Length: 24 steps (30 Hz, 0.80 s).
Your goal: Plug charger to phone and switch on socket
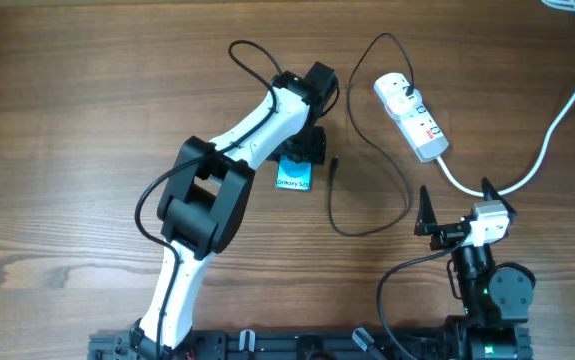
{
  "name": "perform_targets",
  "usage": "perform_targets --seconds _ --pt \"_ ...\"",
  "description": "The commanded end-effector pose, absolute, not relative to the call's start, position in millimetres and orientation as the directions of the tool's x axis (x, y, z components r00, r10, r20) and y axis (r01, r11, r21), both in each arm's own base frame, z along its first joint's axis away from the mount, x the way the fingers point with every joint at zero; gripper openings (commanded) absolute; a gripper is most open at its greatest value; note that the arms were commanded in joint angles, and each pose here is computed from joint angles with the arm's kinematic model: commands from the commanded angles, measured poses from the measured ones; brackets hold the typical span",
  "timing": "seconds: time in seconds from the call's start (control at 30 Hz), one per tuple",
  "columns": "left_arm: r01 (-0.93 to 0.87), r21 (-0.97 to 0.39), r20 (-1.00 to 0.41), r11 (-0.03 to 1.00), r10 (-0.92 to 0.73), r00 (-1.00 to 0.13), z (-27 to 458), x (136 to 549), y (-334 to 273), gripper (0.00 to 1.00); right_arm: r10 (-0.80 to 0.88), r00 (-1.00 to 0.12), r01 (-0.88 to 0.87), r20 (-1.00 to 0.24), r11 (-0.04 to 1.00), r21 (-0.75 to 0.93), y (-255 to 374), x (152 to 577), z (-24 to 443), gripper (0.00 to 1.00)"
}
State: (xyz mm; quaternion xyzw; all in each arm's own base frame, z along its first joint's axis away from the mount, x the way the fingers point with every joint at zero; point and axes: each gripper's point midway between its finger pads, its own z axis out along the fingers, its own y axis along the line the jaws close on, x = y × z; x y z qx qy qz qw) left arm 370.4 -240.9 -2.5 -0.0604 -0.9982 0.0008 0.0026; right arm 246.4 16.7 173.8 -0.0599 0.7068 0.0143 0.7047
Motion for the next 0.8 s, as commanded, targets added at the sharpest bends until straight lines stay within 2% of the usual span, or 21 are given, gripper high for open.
perform_targets --seconds 0.0,0.2,0.53,0.77 --pt "0.128 0.037 0.056 0.991 0.126 -0.99 -28 360 -232 0.72 -0.052 0.009 -0.089 -0.999 0.995 -0.052 14 246 176 1.0" --pt "0.12 0.023 0.028 0.992 0.12 -0.992 -11 368 -234 0.72 -0.052 0.008 -0.089 -0.999 0.995 -0.052 14 246 176 1.0" --pt "-0.007 -0.05 0.006 0.999 -0.007 -1.0 27 379 -223 0.72 -0.052 0.008 -0.089 -0.999 0.995 -0.052 14 246 176 1.0" --pt "-0.07 -0.267 0.077 0.961 -0.051 -0.996 61 375 -233 0.71 -0.052 0.008 -0.089 -0.999 0.995 -0.052 14 246 176 1.0"
